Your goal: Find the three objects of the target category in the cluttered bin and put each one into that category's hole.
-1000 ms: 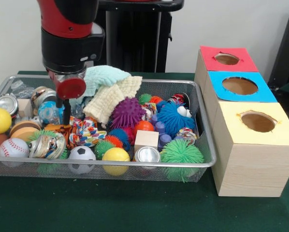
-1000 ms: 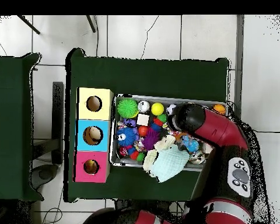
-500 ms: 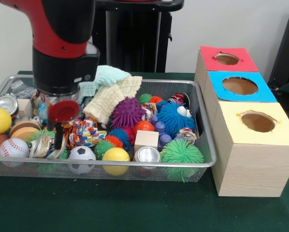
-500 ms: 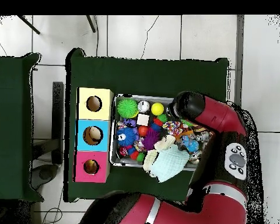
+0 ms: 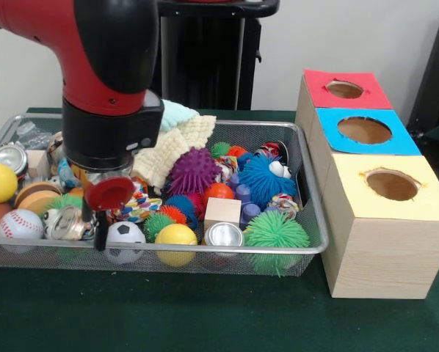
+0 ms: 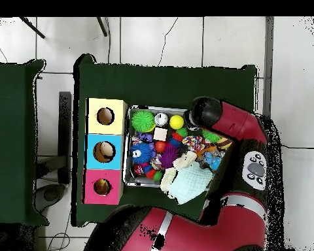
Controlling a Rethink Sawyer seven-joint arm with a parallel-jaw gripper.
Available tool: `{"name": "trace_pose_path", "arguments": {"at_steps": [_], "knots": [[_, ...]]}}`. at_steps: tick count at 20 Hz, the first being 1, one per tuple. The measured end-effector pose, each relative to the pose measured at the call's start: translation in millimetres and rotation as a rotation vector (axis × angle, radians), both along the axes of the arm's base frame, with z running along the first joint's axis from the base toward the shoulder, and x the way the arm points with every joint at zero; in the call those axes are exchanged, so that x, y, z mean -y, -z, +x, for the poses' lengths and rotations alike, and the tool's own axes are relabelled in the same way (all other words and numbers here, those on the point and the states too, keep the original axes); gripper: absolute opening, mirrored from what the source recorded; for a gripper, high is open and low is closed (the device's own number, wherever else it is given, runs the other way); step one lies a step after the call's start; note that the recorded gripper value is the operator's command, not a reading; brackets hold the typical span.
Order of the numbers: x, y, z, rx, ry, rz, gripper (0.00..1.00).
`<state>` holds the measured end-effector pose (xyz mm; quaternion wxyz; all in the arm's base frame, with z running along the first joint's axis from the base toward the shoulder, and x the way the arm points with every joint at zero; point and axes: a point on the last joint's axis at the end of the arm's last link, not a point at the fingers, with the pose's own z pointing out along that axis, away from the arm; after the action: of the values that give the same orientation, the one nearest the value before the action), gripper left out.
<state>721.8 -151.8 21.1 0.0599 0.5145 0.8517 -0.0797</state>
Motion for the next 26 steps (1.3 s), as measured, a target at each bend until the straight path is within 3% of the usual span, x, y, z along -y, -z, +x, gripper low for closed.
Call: {"name": "trace_pose_path", "arguments": {"at_steps": [6,19,26], "knots": [[-11.9,-10.0,5.7,0.013,-0.017,-0.003,1.0],[-22.0,-59.8,8.0,0.052,-0.023,-0.024,1.0],[-22.0,-66.3,4.6,0.053,-0.018,-0.023,1.0]]}}
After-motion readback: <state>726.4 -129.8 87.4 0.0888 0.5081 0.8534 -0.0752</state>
